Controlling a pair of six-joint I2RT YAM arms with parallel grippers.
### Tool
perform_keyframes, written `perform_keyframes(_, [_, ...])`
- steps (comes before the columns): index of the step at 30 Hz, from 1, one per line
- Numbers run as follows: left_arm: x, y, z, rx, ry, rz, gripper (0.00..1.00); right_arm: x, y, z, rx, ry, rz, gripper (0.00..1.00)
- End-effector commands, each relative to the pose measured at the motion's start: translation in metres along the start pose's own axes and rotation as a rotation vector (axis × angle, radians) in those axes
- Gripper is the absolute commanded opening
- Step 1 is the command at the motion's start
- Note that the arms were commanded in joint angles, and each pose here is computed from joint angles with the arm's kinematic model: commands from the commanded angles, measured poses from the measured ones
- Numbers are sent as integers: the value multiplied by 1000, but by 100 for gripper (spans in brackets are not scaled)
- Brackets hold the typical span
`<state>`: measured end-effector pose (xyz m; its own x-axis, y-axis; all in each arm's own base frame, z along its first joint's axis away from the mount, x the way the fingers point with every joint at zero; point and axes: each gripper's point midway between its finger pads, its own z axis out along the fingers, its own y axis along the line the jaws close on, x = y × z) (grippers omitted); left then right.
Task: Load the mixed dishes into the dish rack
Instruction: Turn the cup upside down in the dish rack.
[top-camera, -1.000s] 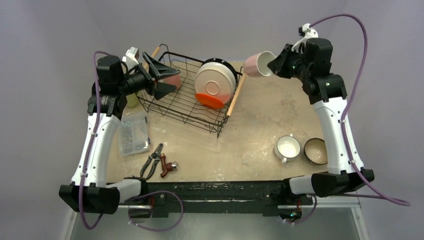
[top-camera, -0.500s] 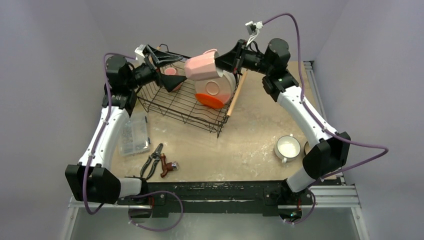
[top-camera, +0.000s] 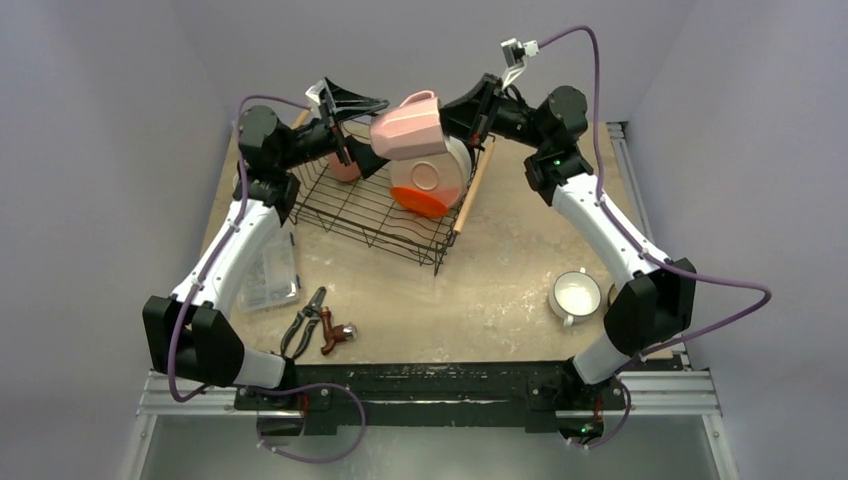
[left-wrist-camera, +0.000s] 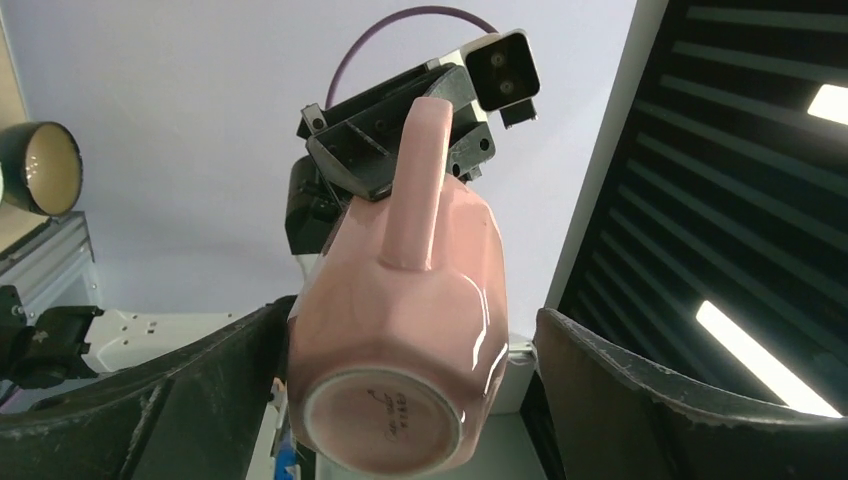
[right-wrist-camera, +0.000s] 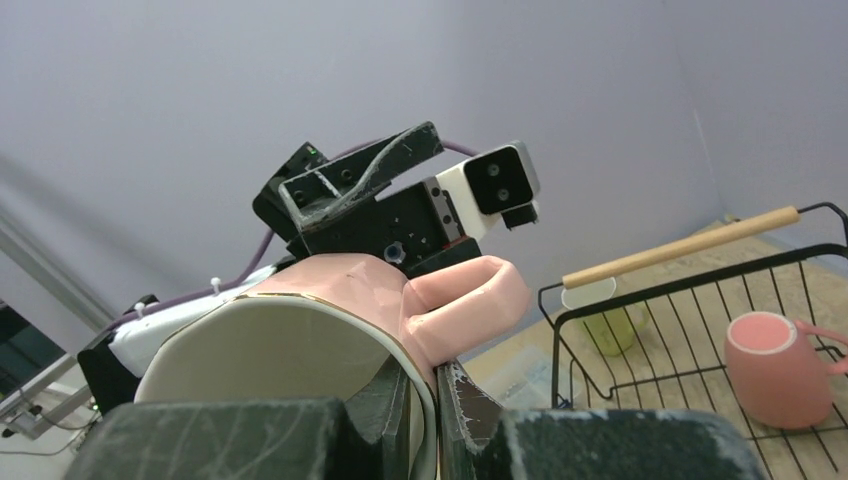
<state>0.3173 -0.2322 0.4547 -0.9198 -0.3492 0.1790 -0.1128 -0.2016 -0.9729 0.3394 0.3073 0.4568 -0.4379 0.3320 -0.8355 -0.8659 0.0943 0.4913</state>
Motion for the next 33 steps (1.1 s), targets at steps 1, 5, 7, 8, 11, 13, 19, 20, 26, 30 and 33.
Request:
perform_keyframes(1, [25, -33, 3, 75, 84, 85, 95, -25, 35, 4, -125, -85, -60, 0])
perform_keyframes(5, [24, -35, 3, 84, 73, 83, 87, -23, 32, 7, -124, -87, -54, 0])
perform_keyframes(7, [24, -34, 3, 87, 72, 80, 84, -21, 30, 8, -121, -83, -48, 0])
perform_keyframes(8, [23, -34, 3, 90, 72, 79, 83, -19, 28, 8, -121, -79, -44, 0])
perform_keyframes(11, [24, -36, 5, 95, 82, 86, 82, -17, 24, 8, -108, -84, -33, 0])
perform_keyframes(13, [25, -37, 6, 96, 90, 91, 86, -17, 21, 9, -98, -89, -29, 0])
perform_keyframes(19, [30, -42, 8, 110, 103, 112, 90, -17, 14, 11, -85, -97, -4, 0])
perform_keyframes(20, [29, -42, 8, 110, 104, 111, 90, -16, 14, 12, -86, -96, 1, 0])
perform_keyframes(26, [29, -46, 9, 124, 103, 120, 88, -15, 11, 16, -83, -95, 9, 0])
perform_keyframes(30, [30, -44, 12, 114, 107, 110, 88, -12, 6, 20, -49, -83, -10, 0])
perform_keyframes(33, [30, -42, 12, 101, 104, 106, 87, -12, 4, 23, -22, -78, -28, 0])
